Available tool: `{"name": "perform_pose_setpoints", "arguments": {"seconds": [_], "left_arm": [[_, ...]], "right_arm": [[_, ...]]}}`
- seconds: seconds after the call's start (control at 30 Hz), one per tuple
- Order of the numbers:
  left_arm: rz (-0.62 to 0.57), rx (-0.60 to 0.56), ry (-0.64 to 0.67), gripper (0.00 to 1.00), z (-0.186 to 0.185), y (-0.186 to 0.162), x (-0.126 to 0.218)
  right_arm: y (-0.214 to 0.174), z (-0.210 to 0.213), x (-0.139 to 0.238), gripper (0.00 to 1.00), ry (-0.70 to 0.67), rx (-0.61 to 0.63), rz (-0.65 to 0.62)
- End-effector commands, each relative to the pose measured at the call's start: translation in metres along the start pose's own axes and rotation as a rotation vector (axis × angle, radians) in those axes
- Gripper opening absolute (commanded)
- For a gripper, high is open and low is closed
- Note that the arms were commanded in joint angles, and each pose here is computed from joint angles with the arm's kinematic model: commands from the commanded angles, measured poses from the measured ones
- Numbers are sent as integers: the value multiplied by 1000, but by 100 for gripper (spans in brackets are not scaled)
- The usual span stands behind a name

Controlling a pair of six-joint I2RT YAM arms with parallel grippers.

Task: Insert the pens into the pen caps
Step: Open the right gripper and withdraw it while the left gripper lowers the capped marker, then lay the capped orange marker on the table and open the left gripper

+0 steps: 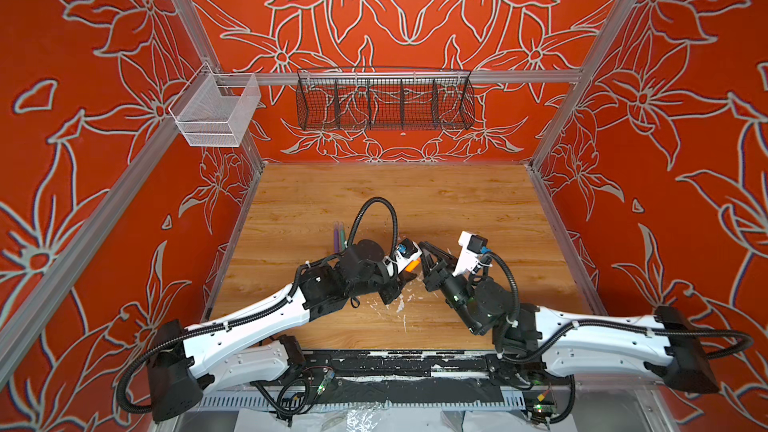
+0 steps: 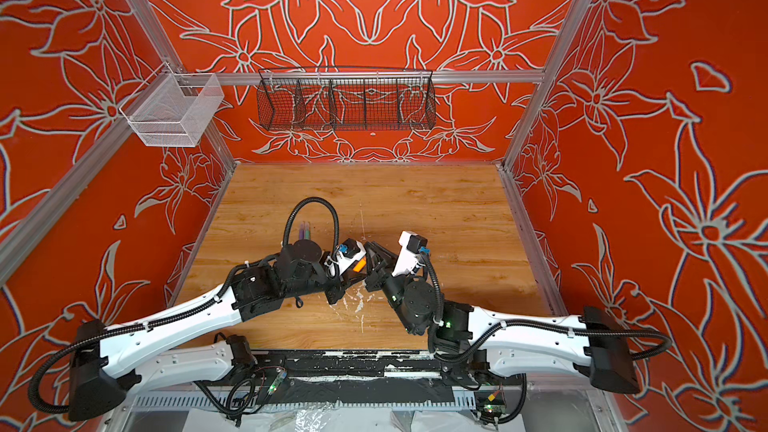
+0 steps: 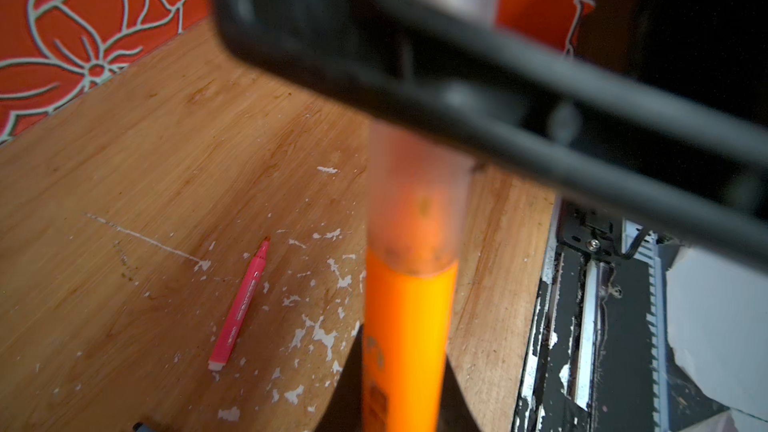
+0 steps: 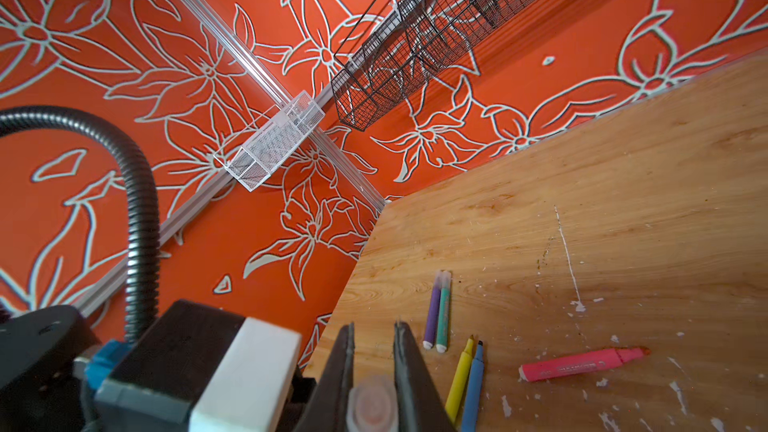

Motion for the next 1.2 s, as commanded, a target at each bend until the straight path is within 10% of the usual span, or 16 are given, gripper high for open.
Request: {"name": "perform_pose_setpoints", "arguments": {"seconds": [0.0, 0.43, 0.73, 1.17], "left_arm": [[-342, 86, 230, 0, 53, 106, 33], [-134, 244, 463, 0, 117, 53, 7], [180, 488, 734, 0, 152, -111, 3], [469, 750, 942, 0, 187, -203, -18]], "right_arm": [[-51, -33, 28, 33, -54, 172, 249], [48, -104, 87, 58, -298, 341, 7], [101, -134, 115, 69, -473, 543, -188], [92, -173, 112, 75, -648, 648, -140]]}}
Point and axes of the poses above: each gripper's point midway between its finger pads, its own x axis back along the fingers, its own z axis along the line the jaws close on, y = z × x, the point moved 1 cm from there along x, back along the fingers, and after that the axes turned 3 degrees about -x, right-handed, at the moved point
